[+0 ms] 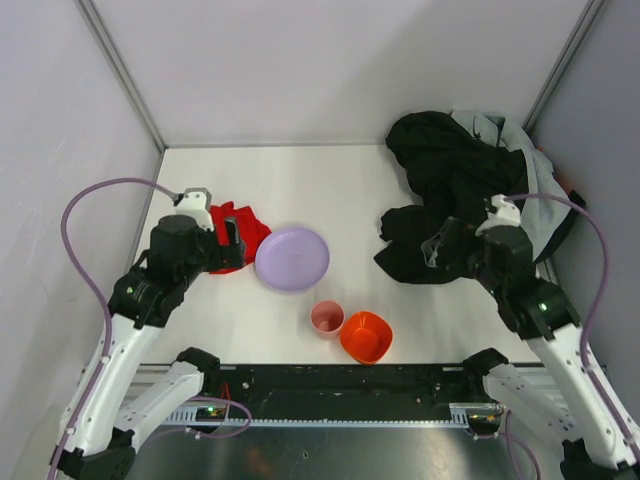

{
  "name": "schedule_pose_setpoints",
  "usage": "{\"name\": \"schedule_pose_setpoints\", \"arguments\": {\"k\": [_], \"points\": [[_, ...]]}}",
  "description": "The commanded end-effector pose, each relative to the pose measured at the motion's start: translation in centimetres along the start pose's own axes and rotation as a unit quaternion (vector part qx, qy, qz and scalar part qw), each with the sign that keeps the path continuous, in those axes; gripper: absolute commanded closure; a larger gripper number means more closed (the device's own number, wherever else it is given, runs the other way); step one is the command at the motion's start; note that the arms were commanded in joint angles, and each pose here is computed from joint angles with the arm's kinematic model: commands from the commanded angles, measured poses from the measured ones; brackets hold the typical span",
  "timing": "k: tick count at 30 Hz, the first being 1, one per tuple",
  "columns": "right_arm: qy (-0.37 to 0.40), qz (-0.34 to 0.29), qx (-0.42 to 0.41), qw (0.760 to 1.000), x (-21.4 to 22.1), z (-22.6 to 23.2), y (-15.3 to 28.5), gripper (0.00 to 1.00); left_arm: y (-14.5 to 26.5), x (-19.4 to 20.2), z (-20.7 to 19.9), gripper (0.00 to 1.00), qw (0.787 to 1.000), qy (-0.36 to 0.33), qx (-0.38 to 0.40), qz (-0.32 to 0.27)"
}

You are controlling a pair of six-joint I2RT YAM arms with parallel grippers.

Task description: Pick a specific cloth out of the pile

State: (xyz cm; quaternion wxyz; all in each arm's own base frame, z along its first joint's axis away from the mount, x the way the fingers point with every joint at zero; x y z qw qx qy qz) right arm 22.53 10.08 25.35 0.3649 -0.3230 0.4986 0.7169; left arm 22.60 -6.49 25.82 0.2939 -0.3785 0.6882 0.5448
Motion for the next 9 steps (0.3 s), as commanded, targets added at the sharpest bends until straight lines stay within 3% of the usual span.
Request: {"name": "schedule_pose_setpoints", "arguments": {"k": [1,9], "points": [[-0.004,-0.077,0.034,0.996,-1.4,-2.2,3.9,0.02,1.0,-0.1,-0.1,0.0,1.0,-0.003,0.017,-0.021],[-0.033,-0.139,0.064,0.988,-1.1,-4.8,8.3,0.01,2.7,-0.5,-0.3,0.0,0.998,0.014,0.04,-0.056]]}}
Point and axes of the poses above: each gripper's point midway between its finger pads, its own y axis back along the fingers, its own z axis along the line the jaws close on, x = y × z, the point moved 1 cm from there along y, back along the fingers, and after that the axes turned 8 degrees about y, right-handed, at the moved point
